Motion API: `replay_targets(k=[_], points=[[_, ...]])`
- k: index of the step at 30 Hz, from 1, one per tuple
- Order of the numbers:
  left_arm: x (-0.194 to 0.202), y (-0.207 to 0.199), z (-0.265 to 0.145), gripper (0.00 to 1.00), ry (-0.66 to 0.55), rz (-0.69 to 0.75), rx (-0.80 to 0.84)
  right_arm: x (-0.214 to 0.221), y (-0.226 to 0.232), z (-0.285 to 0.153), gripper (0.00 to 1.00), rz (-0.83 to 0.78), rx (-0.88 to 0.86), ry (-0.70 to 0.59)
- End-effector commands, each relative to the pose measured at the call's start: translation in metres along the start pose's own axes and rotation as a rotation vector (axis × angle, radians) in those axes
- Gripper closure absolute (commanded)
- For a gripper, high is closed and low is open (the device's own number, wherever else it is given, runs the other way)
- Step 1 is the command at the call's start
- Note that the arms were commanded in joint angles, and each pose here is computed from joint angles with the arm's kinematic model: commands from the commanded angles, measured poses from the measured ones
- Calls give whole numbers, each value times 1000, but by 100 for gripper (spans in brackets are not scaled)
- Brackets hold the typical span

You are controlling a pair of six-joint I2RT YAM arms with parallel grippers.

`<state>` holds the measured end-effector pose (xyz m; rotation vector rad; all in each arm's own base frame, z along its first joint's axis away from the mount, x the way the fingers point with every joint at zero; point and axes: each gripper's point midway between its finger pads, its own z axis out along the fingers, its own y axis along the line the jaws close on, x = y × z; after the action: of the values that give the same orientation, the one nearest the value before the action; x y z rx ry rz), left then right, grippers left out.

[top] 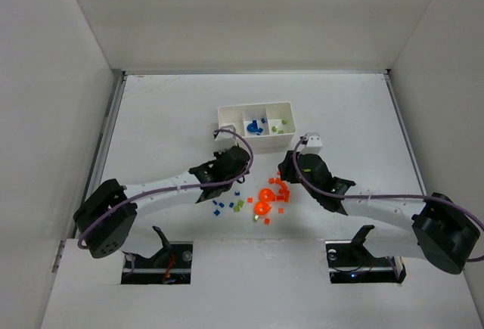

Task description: Sort the legos into containers by color

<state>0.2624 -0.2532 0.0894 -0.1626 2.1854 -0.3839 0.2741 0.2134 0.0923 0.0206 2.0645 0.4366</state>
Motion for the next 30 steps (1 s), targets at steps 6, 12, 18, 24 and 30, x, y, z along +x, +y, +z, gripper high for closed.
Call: replay_targets(k=[6,12,18,24,30], points=[[-113,-61,33,89,-168,-89,156,-9,22,-3,49,68,-91,-49],[-133,-72,88,82,-167,-74,125,-8,21,-3,50,62,-94,-48],[-143,-76,104,64,-180,-62,104,-5,28,-3,50,44,-111,-38],[-144,-65,80,68,-194,-49,106,13,67,-7,57,-34,-236,16],[-108,-21,45,69,-178,-32,46,50,121,-21,57,-150,-371,92]])
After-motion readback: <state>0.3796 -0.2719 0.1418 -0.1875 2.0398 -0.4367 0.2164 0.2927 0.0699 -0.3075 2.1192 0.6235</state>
